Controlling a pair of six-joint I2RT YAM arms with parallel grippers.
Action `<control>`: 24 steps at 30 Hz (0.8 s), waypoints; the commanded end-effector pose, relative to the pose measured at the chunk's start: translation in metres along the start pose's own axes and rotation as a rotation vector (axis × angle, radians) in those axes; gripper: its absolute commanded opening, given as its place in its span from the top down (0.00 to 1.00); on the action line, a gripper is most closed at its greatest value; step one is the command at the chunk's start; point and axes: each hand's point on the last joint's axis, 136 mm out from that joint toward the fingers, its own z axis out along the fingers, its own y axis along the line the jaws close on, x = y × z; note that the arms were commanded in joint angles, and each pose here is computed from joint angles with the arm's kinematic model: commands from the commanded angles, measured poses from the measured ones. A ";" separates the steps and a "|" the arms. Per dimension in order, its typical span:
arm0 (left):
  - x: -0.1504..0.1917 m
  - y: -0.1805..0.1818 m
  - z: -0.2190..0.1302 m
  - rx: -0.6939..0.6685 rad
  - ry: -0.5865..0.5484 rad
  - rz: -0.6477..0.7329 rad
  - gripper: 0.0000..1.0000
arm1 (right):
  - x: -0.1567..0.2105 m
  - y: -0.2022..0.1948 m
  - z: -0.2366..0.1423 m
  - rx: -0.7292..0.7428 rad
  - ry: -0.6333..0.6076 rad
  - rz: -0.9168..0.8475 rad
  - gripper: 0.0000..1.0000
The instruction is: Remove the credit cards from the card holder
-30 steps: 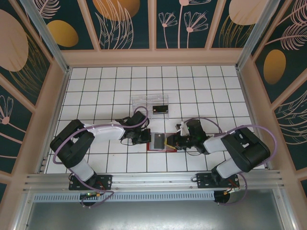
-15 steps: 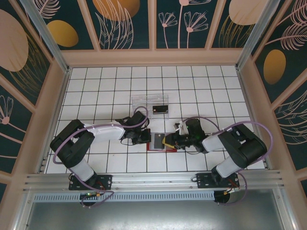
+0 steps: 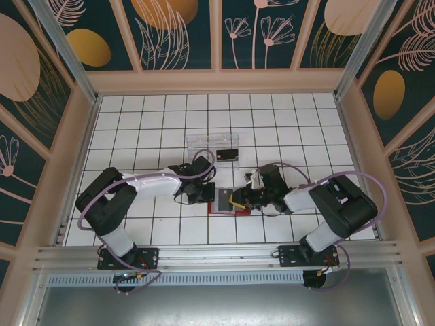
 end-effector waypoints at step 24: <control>0.020 0.028 0.015 -0.109 0.072 0.007 1.00 | -0.004 -0.013 -0.030 0.127 -0.076 -0.042 0.98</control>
